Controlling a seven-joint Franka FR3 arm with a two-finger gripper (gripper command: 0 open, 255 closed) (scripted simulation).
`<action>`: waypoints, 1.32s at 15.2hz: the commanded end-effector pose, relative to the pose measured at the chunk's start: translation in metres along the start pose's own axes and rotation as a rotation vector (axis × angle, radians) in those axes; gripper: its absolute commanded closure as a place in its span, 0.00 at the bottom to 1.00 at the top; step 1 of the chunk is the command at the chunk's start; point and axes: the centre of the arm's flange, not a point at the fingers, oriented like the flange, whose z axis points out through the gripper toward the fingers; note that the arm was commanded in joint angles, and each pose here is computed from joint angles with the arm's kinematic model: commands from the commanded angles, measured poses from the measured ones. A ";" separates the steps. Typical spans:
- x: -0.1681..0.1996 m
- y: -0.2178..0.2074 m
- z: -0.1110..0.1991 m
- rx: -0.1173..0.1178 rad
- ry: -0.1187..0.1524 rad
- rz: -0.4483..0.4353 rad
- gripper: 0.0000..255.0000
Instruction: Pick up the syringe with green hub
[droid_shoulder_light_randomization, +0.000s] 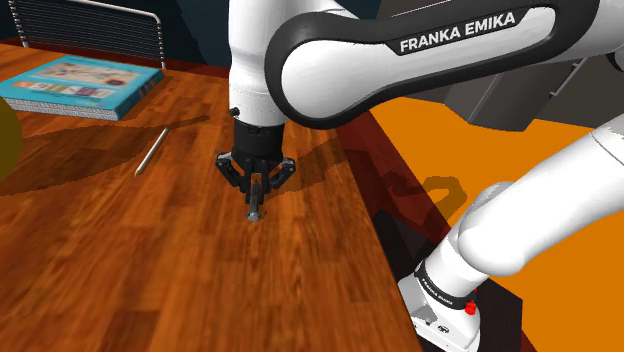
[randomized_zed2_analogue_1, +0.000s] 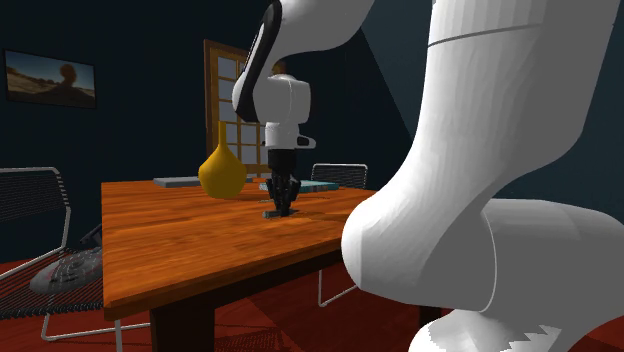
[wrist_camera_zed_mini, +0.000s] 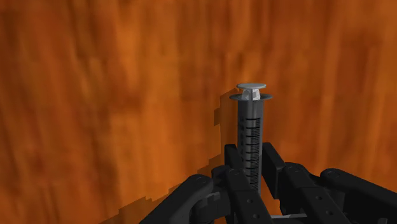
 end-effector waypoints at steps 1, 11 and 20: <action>-0.001 0.003 0.007 -0.024 -0.009 0.000 1.00; -0.001 0.004 -0.035 -0.024 -0.009 0.001 1.00; -0.002 0.004 -0.073 -0.024 -0.009 0.001 1.00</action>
